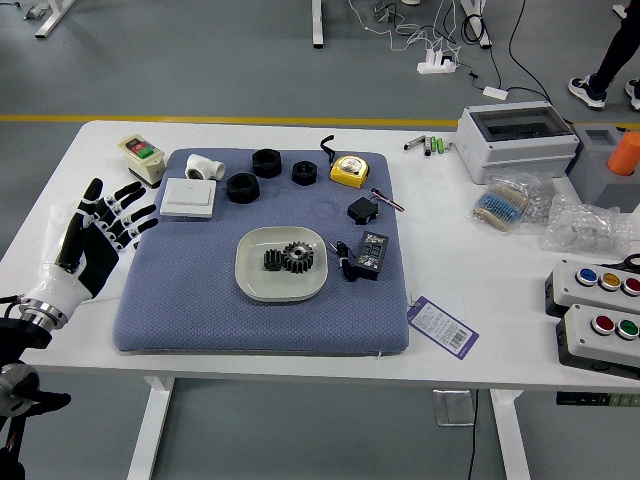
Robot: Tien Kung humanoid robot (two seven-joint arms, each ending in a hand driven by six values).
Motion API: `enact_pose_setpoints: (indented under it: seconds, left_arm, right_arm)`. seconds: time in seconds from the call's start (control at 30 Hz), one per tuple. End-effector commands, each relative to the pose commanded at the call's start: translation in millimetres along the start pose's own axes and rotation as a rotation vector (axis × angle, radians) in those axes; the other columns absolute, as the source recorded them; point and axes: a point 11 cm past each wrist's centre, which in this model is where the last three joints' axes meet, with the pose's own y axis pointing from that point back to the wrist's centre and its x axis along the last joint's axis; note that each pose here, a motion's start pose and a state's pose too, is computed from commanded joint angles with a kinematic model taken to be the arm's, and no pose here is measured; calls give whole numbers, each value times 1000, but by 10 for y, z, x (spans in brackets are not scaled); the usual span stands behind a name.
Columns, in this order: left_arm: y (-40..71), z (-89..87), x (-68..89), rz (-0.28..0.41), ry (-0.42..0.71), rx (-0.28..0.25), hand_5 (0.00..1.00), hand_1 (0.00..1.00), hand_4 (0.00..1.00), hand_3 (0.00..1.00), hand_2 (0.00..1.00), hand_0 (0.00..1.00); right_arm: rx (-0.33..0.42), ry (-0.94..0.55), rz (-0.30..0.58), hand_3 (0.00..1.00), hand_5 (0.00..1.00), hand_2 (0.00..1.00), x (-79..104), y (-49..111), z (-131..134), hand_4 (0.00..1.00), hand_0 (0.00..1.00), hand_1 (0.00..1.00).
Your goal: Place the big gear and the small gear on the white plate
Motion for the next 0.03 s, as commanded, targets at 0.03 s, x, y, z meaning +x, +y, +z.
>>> enact_pose_setpoints:
  seconds: [0.03]
  left_arm:
    - [1, 1, 3, 1, -1, 0, 876, 821, 998, 822, 949, 806]
  right_arm:
    - [0, 0, 0, 568, 645, 754, -1, 0, -1, 787, 687, 703]
